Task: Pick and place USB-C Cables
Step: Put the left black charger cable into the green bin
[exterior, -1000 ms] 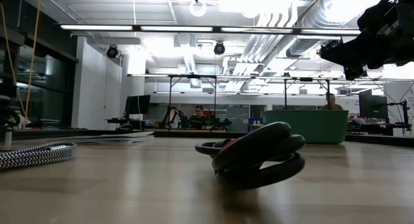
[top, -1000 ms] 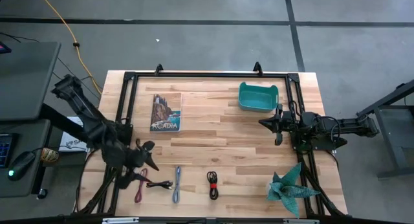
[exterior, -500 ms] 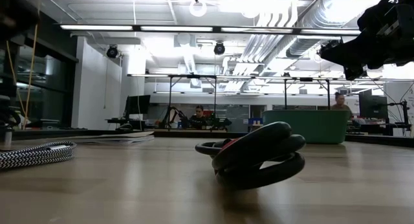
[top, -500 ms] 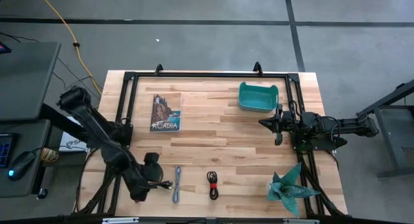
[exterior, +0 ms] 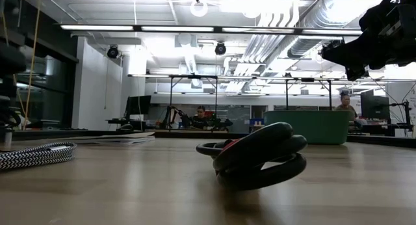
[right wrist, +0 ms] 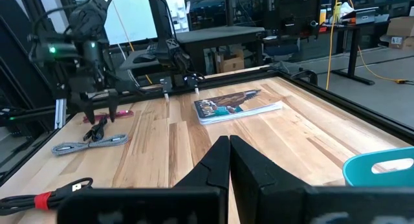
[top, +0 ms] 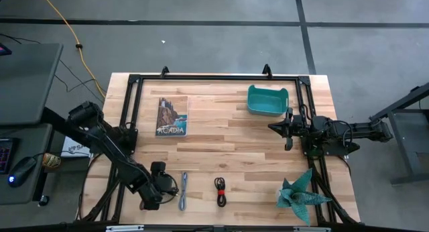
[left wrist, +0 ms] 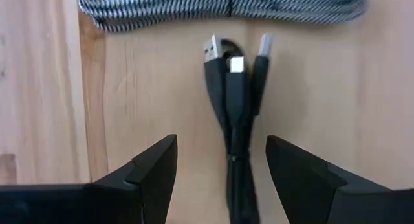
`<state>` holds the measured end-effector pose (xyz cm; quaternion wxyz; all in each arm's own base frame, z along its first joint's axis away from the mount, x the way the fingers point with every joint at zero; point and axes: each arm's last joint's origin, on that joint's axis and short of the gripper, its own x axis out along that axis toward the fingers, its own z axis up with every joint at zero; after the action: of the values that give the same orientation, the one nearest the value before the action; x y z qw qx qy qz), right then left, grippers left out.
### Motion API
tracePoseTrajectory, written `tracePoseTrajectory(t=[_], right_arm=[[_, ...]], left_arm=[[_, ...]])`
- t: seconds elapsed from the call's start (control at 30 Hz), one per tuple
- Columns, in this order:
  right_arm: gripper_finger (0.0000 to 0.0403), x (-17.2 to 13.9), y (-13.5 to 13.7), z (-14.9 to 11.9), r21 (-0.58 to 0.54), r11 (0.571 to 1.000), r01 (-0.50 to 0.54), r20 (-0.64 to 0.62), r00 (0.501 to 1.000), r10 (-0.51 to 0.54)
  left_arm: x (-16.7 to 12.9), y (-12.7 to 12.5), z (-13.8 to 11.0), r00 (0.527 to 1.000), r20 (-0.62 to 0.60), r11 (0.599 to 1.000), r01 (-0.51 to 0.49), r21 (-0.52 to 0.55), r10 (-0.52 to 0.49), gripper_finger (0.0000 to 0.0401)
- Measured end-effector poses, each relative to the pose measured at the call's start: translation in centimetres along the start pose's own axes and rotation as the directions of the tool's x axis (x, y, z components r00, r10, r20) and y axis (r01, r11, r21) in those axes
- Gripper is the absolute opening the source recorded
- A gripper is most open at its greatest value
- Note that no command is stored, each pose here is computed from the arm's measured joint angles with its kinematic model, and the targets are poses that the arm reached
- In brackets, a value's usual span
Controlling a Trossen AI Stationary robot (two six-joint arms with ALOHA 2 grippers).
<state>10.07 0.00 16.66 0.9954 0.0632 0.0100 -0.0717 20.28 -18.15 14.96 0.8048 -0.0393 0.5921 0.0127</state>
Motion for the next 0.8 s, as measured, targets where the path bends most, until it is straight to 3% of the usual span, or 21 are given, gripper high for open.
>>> tracePoseTrajectory(t=[0.27, 0.8], right_arm=[[0.0, 0.0, 0.0, 0.0, 0.0, 1.0, 0.0, -0.001, 1.0, 0.0], [0.0, 0.0, 0.0, 0.0, 0.0, 1.0, 0.0, -0.002, 1.0, 0.0]], left_arm=[[2.4, -0.4, -0.3, 0.997, -0.069, 0.999, -0.033, 0.005, 0.033, 0.0218], [2.3, -0.5, -0.5, 0.998, -0.045, 0.998, -0.05, -0.031, 0.049, 0.0218]])
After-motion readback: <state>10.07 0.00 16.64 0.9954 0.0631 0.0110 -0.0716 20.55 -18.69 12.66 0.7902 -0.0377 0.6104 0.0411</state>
